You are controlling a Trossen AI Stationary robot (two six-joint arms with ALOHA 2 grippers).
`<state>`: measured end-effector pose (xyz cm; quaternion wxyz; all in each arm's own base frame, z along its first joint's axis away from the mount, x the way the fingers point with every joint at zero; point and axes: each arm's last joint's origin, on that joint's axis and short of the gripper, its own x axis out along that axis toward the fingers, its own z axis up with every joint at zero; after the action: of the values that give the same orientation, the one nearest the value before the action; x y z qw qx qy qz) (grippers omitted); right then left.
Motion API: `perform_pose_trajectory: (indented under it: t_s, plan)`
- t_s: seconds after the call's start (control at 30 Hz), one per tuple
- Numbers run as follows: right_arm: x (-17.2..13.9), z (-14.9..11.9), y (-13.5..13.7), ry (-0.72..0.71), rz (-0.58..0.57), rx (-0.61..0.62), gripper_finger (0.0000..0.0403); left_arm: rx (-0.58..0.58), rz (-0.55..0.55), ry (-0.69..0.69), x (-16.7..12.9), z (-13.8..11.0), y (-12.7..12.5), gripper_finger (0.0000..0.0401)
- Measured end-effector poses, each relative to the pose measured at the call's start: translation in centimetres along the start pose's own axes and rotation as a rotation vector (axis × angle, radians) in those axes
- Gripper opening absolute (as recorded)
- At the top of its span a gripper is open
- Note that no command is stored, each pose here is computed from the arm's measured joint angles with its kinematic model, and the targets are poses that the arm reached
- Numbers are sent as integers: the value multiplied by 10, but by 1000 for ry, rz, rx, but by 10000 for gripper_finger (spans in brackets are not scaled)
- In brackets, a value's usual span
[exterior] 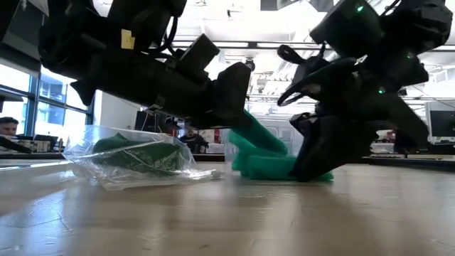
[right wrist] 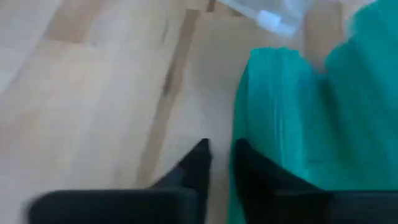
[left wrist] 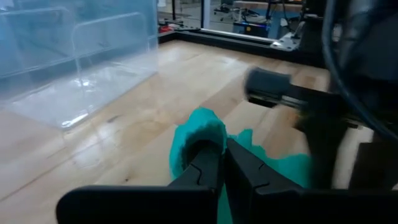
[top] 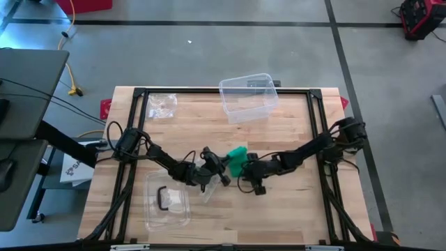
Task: Roll bandage
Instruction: Roll the blue bandage
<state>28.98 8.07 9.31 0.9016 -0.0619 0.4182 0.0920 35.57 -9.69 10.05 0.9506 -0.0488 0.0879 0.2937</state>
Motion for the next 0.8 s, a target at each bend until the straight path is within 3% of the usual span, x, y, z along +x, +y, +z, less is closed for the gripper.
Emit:
perform_pose_trajectory:
  t_s: [0.07, 0.13, 0.33, 0.4, 0.6, 0.67, 0.8]
  plan:
    - [-6, 2, 9, -3, 14, 7, 20, 0, 18, -6, 0, 0, 1, 4]
    - [-15, 1, 25, 21, 55, 19, 12, 3, 28, -8, 0, 0, 1, 4]
    - [-53, 2, 90, 64, 496, 64, 3, 8, 31, -10, 0, 0, 1, 4]
    - [-62, 1, 111, 40, 553, 62, 7, -1, 27, -9, 0, 0, 1, 4]
    - [-71, -10, 146, -34, 465, 62, 9, -25, -32, -6, -1, 2, -2, 4]
    - [-71, -10, 147, -65, 416, 31, 11, -26, -42, -6, -3, 1, -4, 4]
    - [-66, -8, 133, -104, 211, 6, 34, -26, -46, -6, -4, 1, -5, 4]
